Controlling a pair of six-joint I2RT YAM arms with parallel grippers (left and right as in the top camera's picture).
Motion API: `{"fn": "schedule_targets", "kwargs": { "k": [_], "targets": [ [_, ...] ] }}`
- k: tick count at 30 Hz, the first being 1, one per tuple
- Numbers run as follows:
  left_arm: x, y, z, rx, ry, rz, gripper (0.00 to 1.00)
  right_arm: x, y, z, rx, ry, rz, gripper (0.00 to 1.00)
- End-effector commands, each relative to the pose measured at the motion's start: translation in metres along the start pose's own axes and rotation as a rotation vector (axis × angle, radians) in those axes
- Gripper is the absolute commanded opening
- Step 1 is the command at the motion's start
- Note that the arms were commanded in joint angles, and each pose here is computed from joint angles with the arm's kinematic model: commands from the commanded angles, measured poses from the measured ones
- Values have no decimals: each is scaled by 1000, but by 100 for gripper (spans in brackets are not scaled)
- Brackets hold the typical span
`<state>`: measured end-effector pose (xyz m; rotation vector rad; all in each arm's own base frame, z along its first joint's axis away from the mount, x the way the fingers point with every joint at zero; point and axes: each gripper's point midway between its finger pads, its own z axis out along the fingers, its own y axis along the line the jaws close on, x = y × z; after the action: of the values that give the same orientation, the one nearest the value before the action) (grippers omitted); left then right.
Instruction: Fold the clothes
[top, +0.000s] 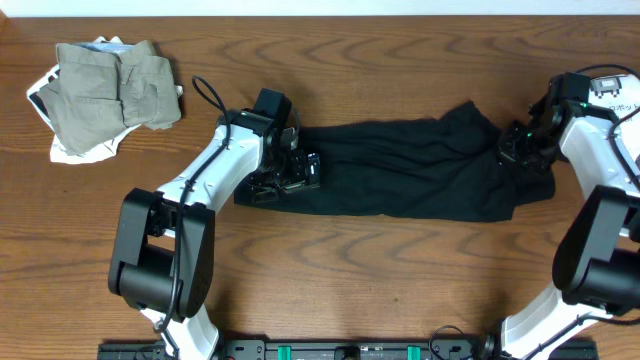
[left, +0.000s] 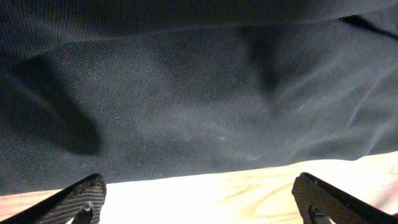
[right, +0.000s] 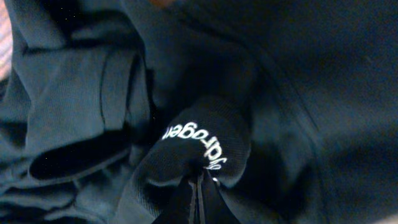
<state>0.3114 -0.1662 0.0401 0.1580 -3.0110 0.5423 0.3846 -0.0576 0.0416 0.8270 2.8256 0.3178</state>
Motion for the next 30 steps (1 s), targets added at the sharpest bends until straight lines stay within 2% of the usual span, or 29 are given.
{"fn": "schedule_targets", "kwargs": {
  "k": [1, 7, 12, 16, 20, 22, 26, 27, 30],
  "targets": [
    [1, 0, -5, -4, -12, -2, 98, 1, 18, 15, -65, 26, -11, 3],
    [2, 0, -5, -5, -9, -4, 98, 3, 29, 39, -75, 42, -43, 1],
    [1, 0, -5, -5, -9, -4, 98, -4, 22, 33, -35, 15, -21, 1],
    [1, 0, -5, -3, -12, -2, 98, -16, 24, 0, -50, -37, -10, 1],
    [0, 0, -5, -2, -14, -1, 98, -33, 31, -57, -79, -129, -19, 5],
    [1, 0, -5, -4, -9, -3, 98, -38, 36, -88, -93, -179, -47, 13],
    [1, -1, -5, 0, -12, 48, 98, -26, 55, -142, -156, -224, -131, 57],
    [0, -2, -6, 6, -16, 77, 98, -17, 63, -151, -187, -217, -174, 64],
    [-6, -7, -15, 21, -56, 137, 98, 16, 76, -166, -241, -160, -256, 75]
  ]
}}
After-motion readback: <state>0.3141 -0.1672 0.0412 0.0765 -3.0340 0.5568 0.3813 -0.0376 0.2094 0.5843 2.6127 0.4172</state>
